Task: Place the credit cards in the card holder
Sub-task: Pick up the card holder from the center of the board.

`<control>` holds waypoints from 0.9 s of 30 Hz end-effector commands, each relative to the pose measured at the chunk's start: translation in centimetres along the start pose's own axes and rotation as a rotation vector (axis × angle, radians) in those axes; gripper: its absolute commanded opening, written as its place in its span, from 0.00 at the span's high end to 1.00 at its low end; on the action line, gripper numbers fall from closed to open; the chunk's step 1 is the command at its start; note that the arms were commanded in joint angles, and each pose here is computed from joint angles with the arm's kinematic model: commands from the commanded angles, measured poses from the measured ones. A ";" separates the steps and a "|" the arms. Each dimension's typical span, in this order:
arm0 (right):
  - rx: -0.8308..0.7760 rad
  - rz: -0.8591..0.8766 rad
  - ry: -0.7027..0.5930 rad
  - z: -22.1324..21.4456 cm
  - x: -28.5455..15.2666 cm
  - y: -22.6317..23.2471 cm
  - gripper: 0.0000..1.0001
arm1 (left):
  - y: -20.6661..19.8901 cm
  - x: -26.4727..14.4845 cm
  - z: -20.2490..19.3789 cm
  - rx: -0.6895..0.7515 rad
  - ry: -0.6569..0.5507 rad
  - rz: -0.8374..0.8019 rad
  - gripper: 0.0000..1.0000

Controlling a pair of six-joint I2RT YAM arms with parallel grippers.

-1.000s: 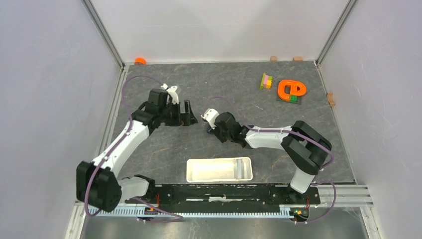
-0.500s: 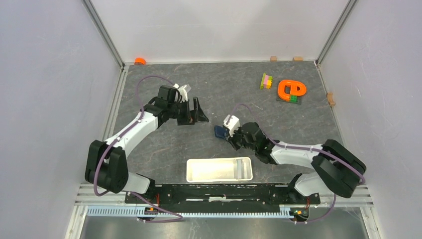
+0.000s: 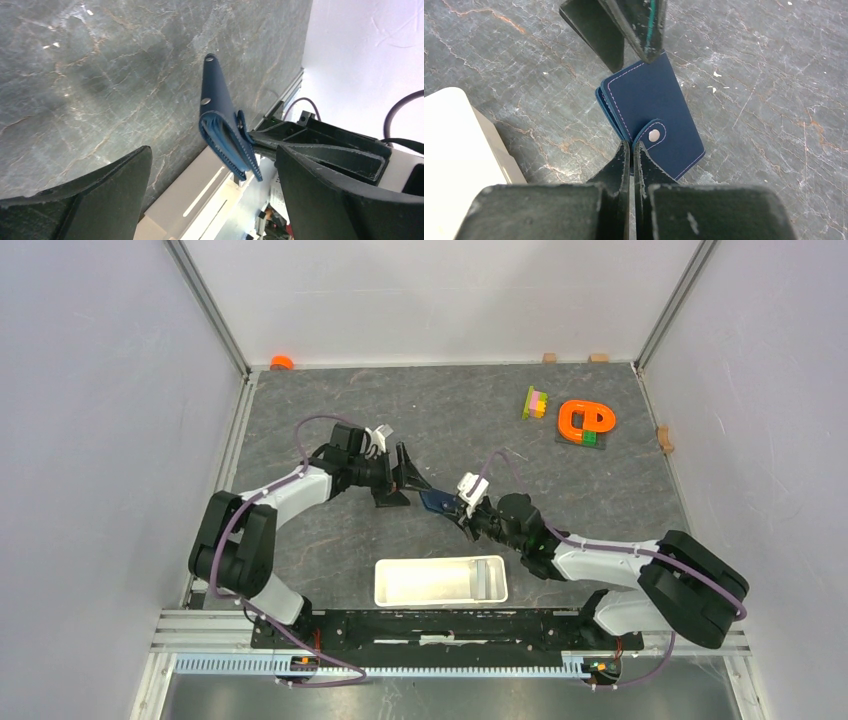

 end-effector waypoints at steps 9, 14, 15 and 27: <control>-0.086 -0.065 -0.114 3.7 1.4 1.1 1.00 | -2.5 1.8 -0.6 -0.097 0.060 -0.230 0.71; 0.025 -0.178 -0.071 3.9 0.9 -0.3 0.75 | -3.5 1.1 -0.1 -0.049 0.019 -0.266 0.98; 0.066 -0.190 -0.053 4.0 0.7 -0.6 0.71 | -4.0 0.7 0.2 -0.024 -0.001 -0.276 0.98; 0.582 0.313 -0.212 10.0 -1.7 1.6 0.43 | -6.1 -2.4 1.2 0.215 -0.163 -0.215 0.98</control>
Point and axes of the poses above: each gripper's point midway between its finger pads, its own x axis out along the fingers, its own y axis along the line the jaws close on, z = x × y, the point moved 4 cm from there along -x, back along the fingers, and after that the axes turned 7 degrees about x, right-handed, at the moved point
